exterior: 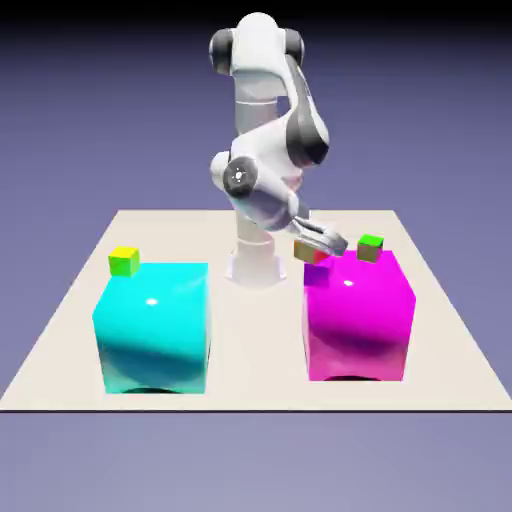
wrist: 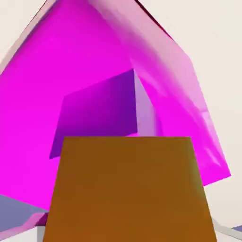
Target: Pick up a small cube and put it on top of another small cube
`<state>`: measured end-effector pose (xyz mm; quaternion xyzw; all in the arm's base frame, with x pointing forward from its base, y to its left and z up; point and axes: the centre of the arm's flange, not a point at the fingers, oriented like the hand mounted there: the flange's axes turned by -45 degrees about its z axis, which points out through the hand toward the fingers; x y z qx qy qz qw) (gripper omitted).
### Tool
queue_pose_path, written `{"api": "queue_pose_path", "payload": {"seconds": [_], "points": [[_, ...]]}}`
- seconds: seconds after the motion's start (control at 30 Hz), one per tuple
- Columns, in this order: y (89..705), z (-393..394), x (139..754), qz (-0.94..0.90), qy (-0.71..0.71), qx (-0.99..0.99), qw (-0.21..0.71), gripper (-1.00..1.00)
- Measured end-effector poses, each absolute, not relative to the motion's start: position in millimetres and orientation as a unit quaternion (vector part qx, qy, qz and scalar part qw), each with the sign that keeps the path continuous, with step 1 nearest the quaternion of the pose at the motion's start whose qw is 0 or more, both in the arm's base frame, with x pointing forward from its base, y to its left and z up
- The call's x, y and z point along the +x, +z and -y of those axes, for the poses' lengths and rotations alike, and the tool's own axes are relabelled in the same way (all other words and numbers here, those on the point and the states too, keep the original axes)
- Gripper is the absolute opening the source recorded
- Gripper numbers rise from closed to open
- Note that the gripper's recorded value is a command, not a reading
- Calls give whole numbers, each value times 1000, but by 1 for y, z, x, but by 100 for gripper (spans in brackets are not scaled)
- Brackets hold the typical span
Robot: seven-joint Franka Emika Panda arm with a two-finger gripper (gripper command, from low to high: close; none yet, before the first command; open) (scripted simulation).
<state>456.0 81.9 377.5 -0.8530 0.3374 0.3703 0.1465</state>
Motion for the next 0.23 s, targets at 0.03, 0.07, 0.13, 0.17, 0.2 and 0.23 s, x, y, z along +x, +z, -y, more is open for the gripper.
{"api": "queue_pose_path", "payload": {"seconds": [0.03, 0.07, 0.13, 0.17, 0.2, 0.23], "points": [[377, -91, 454, -329, 372, -856, 143, 100], [389, -99, 458, -316, 374, -861, 138, 100], [412, -113, 465, -295, 377, -868, 129, 100], [423, -117, 469, -286, 378, -871, 125, 100], [432, -113, 473, -286, 378, -871, 124, 100], [432, -99, 476, -300, 376, -867, 130, 100]]}}
